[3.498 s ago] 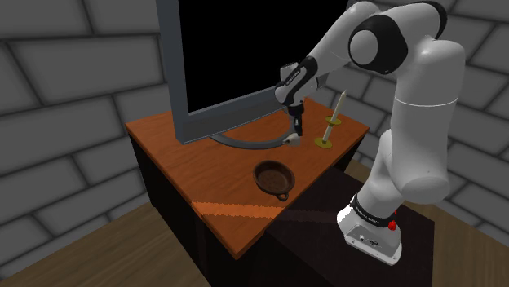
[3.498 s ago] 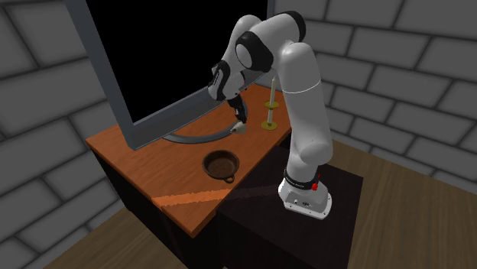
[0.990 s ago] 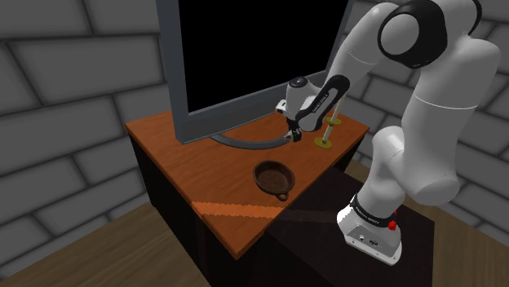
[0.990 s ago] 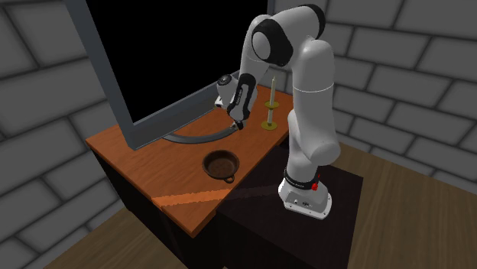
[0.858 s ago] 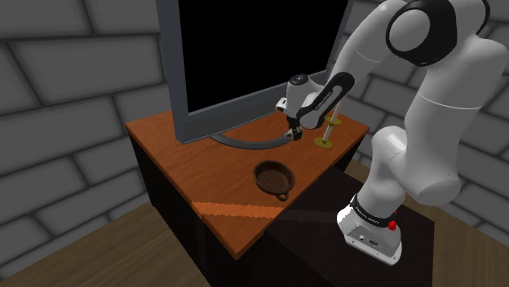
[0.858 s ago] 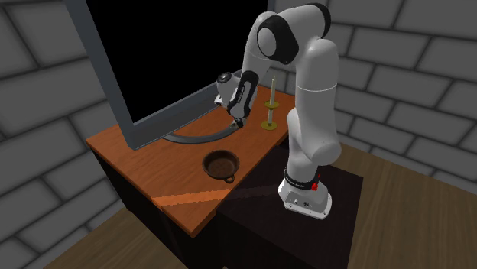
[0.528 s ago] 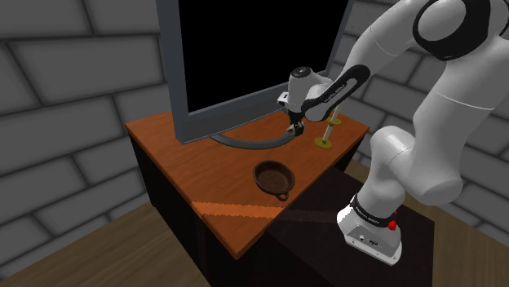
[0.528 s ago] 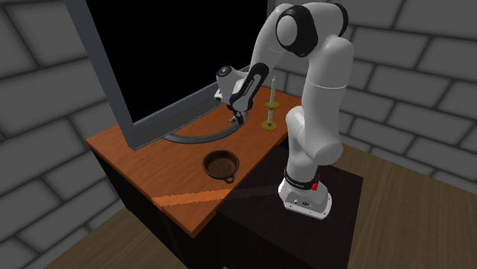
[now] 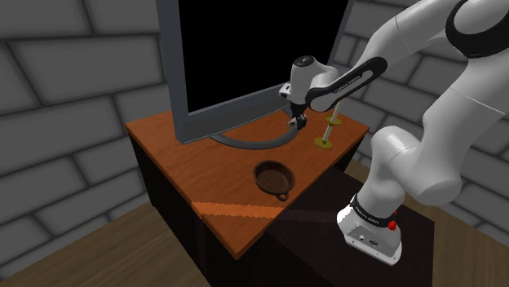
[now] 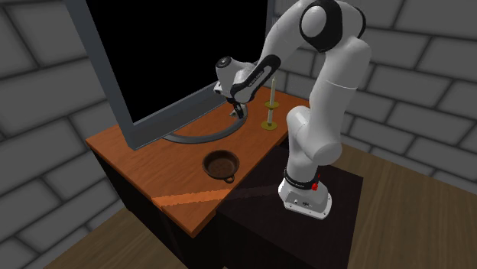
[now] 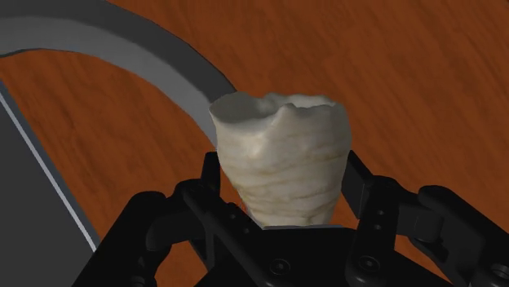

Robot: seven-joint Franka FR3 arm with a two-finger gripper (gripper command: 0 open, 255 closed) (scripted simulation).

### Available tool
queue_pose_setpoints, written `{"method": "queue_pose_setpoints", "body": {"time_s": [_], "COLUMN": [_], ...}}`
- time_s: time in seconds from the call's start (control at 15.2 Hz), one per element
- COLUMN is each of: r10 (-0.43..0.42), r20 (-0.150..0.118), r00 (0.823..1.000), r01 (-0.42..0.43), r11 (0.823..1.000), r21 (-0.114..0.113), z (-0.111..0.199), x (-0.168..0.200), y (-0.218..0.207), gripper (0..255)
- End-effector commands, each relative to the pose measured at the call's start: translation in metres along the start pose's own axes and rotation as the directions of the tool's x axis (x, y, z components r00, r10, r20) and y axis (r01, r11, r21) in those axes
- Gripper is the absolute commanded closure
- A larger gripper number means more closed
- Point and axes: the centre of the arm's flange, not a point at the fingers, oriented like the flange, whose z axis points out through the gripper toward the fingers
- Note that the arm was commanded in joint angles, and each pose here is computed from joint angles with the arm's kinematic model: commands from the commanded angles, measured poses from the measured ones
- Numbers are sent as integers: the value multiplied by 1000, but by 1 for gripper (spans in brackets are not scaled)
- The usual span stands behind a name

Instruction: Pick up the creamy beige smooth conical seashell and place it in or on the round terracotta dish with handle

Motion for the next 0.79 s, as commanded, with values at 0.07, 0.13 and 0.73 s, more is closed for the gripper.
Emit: {"method": "queue_pose_setpoints", "body": {"time_s": [0.07,0.13,0.73], "r10": [0,0,0], "r20": [1,1,1], "r00": [1000,1000,1000], "r01": [0,0,0], "r11": [1000,1000,1000], "r21": [0,0,0], "z": [-17,-22,-69], "x": [12,19,82], "y": [-18,-28,-117], "gripper": [255,255,255]}}
